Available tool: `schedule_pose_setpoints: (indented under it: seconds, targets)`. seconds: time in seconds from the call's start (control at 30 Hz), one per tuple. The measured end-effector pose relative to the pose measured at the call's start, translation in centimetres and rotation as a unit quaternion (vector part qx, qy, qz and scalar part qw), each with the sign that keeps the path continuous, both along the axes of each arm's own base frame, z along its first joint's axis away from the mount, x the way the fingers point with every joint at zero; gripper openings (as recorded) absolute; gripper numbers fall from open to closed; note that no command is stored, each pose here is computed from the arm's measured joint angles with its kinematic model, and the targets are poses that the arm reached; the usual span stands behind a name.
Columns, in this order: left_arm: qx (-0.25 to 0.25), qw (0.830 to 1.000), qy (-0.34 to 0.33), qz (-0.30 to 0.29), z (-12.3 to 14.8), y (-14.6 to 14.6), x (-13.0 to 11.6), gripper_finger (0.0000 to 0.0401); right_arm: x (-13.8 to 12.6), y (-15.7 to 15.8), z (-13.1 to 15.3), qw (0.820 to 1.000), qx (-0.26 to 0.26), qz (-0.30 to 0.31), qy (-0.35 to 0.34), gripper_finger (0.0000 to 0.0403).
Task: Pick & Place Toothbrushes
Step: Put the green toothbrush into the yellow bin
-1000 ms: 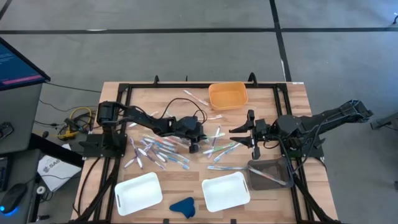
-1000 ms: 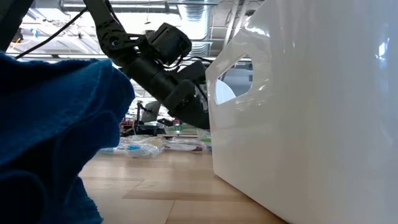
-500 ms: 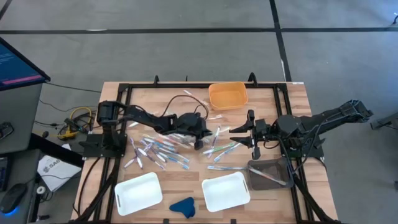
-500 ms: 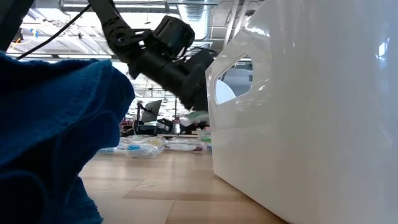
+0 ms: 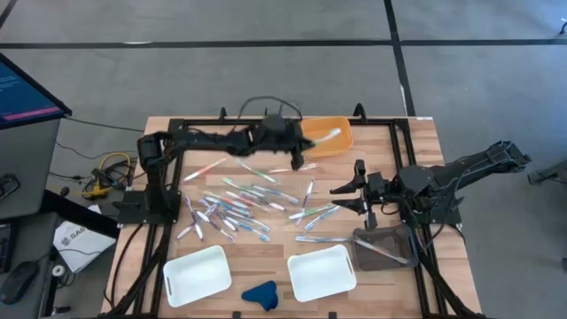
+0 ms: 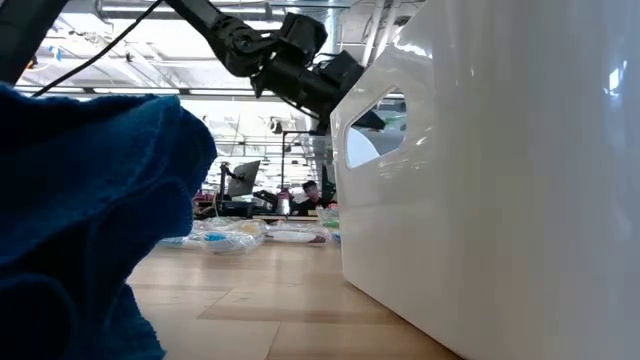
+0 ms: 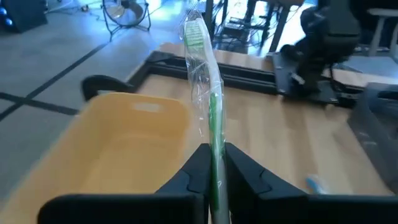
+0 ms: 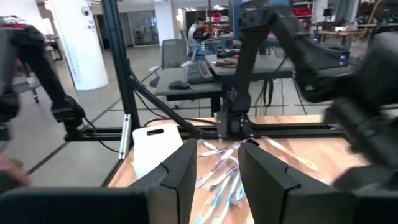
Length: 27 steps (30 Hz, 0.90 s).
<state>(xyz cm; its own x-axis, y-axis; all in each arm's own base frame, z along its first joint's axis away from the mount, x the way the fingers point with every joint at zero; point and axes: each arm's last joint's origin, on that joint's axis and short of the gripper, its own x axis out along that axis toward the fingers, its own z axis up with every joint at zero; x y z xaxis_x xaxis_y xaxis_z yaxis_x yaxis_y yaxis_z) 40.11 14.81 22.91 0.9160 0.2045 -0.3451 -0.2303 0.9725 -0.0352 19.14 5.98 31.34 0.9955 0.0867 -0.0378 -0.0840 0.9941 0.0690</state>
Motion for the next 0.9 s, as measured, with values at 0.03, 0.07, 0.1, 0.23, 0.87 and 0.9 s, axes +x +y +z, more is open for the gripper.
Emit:
schedule_pose_setpoints:
  seconds: [0.03, 0.07, 0.1, 0.23, 0.87, 0.9]
  targets:
    - [-0.003, 1.000, 0.002, -0.002, 0.4, 1.0, -0.2, 0.0020, -0.2, 0.1, 0.1, 1.000, 0.001, 0.003, -0.002, 0.0113]
    - [-0.009, 1.000, 0.002, -0.003, 0.9, 2.0, -0.5, 0.0020, -0.4, 0.1, 0.2, 1.000, 0.001, 0.005, -0.004, 0.0113]
    - [-0.014, 1.000, -0.001, -0.009, 1.4, 2.9, -0.7, 0.0020, -0.6, 0.1, 0.3, 1.000, 0.000, 0.009, -0.004, 0.0113]
    - [-0.022, 0.999, -0.014, -0.041, 2.7, 5.3, -1.6, 0.0020, -1.2, 0.3, 0.5, 1.000, -0.003, 0.017, -0.006, 0.0113]
    - [0.008, 0.996, -0.023, -0.084, 6.8, 6.0, -1.1, 0.0020, -1.1, -0.2, 0.5, 1.000, -0.012, 0.005, -0.008, 0.0113]
    - [0.008, 0.996, -0.023, -0.085, 6.8, 6.0, -1.1, 0.0020, -1.1, -0.2, 0.5, 1.000, -0.012, 0.005, -0.008, 0.0113]
